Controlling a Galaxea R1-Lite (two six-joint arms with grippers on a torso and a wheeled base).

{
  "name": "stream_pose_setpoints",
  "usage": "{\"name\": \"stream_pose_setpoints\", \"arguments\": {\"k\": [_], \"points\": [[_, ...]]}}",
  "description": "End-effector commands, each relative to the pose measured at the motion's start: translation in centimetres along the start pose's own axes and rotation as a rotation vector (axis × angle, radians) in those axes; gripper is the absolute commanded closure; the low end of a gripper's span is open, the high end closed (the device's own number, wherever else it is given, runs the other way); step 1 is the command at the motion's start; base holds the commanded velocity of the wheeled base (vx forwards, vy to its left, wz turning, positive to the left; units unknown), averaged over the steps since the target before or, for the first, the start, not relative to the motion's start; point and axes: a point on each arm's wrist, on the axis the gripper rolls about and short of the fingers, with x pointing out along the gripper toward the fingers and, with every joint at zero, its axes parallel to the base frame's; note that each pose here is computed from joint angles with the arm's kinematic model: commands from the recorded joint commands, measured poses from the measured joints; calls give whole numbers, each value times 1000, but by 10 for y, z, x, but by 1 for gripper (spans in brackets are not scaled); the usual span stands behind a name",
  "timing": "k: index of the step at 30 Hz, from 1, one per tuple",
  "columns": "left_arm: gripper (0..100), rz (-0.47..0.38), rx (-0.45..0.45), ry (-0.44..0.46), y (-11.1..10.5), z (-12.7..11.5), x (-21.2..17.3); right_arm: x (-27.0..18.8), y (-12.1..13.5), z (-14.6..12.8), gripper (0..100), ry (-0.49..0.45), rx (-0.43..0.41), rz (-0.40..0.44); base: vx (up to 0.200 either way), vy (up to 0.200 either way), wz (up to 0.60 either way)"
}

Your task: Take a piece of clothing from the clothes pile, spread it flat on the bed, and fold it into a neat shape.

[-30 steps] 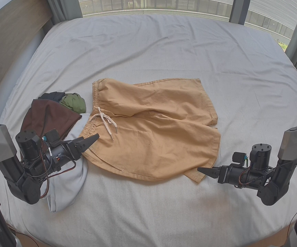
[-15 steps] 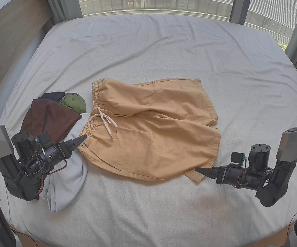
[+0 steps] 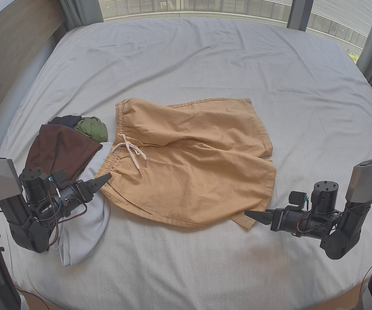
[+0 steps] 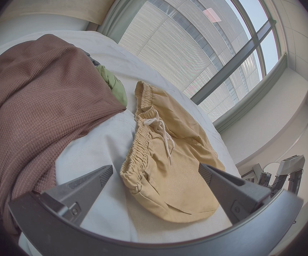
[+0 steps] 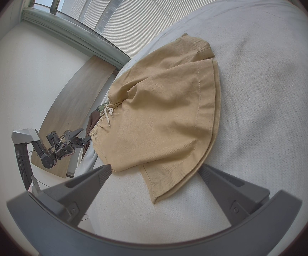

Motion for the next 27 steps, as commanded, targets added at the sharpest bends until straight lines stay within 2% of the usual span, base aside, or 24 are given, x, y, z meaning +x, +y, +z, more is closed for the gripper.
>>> {"name": "stream_pose_setpoints", "arguments": {"k": [1,4,5,27], "points": [[0,1,-7,14,2,-5,4,1,-1,-1,0,3,2,-2,0,0,0],[0,2,-4,7,2,-4,5,1,-1,-1,0,3,2,-2,0,0,0],[100,3,-2,1,2,-3,6,1,-1,-1,0,4,2,-1,0,0,0],[100,3,-5,12,6,-7,9,1,-1,-8,0,31,10,-6,0,0,0]]}}
